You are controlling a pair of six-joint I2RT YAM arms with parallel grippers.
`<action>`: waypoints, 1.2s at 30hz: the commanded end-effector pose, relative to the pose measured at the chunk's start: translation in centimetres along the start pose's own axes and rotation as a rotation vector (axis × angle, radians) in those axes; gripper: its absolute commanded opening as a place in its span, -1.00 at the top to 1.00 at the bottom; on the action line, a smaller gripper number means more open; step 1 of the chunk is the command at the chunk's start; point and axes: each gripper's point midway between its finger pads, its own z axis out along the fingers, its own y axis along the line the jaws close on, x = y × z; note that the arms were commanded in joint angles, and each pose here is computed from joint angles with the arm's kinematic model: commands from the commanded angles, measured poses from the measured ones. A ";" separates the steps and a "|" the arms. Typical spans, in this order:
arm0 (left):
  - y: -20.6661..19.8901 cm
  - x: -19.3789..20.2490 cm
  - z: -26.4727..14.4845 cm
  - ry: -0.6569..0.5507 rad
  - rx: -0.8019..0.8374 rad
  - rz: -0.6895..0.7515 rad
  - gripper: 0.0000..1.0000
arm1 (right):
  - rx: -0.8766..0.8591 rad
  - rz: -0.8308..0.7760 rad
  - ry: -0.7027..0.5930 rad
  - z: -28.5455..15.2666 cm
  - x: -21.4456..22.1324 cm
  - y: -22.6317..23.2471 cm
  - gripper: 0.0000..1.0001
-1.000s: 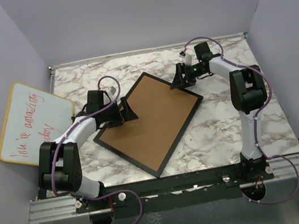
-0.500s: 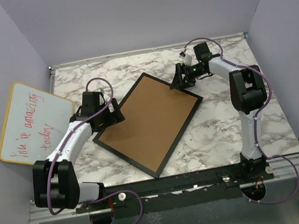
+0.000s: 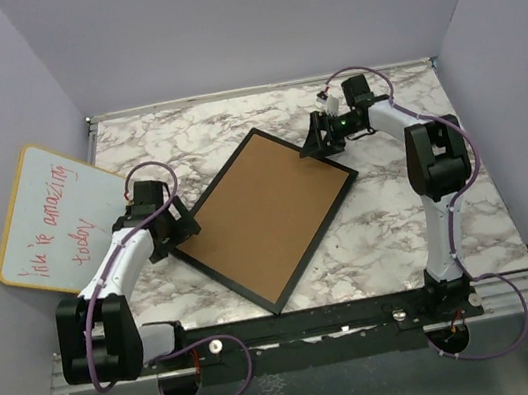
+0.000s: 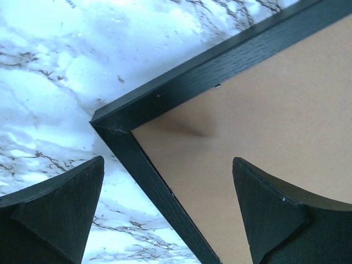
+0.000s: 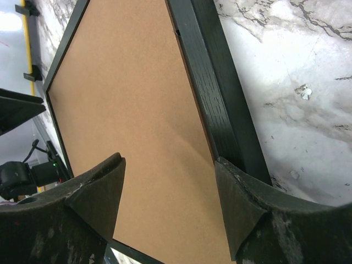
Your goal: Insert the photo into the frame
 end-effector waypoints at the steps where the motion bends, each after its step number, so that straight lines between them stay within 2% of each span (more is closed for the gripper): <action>1: 1.2 0.8 0.4 0.017 -0.058 -0.071 -0.98 | 0.075 0.086 0.095 1.4 3.2 -2.3 -0.43; 6: -1.1 1.7 2.0 0.087 0.075 -0.028 -0.98 | 0.049 0.076 0.104 1.4 3.6 -2.0 -0.42; 15: -7.1 -0.8 1.4 0.026 0.383 -0.003 -0.98 | -0.065 0.046 0.123 0.8 6.1 0.4 -0.19; 23: -7.9 -2.5 1.3 -0.021 0.407 0.008 -0.98 | -0.138 0.026 0.124 -0.1 7.4 2.9 0.02; 25: -7.4 -3.0 1.4 -0.043 0.371 0.013 -0.98 | -0.031 -0.022 0.054 -0.6 5.9 2.1 0.03; 30: -5.4 -4.8 1.4 -0.107 0.239 0.030 -0.98 | 0.273 -0.172 -0.256 -3.9 -0.9 0.1 -0.28; 33: -4.6 -5.7 1.2 -0.128 0.184 0.045 -0.98 | 0.374 -0.184 -0.357 -5.9 -3.8 0.1 -0.35; 36: -4.5 -6.4 0.9 -0.142 0.170 0.053 -0.98 | 0.444 -0.161 -0.400 -7.0 -4.6 -0.3 -0.37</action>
